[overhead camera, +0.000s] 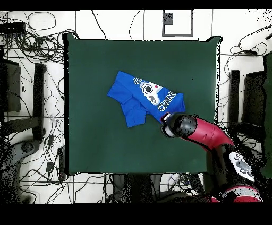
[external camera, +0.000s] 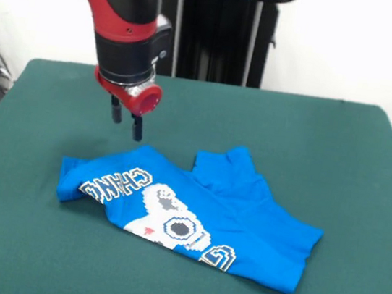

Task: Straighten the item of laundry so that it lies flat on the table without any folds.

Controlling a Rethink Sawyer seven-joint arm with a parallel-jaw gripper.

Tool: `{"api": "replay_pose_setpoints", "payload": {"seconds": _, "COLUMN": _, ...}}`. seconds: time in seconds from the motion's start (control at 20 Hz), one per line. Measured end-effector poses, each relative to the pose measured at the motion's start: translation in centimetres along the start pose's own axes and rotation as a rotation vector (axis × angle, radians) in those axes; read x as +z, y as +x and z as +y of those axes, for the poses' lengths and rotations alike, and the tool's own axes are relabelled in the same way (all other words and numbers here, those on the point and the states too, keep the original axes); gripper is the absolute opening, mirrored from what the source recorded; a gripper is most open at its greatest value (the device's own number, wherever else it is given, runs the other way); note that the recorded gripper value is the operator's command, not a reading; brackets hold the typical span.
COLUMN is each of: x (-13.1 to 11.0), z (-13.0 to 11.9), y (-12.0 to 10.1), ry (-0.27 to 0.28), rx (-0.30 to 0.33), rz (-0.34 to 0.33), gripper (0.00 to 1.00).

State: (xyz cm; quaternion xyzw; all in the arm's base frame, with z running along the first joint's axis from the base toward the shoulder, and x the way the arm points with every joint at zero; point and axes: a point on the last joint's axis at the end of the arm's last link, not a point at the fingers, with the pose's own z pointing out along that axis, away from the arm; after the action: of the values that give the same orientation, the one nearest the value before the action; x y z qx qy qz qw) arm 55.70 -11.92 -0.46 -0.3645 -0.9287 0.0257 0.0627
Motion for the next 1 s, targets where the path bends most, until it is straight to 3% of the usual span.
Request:
{"api": "replay_pose_setpoints", "payload": {"seconds": 0.65, "x": -0.1, "z": 1.5, "y": 0.5, "ry": 0.001, "rx": -0.028, "rz": -0.008, "gripper": 1.00}}
{"api": "replay_pose_setpoints", "payload": {"seconds": 1.0, "x": -0.5, "z": 2.1, "y": -0.2, "ry": -0.003, "rx": -0.034, "rz": -0.027, "gripper": 1.00}}
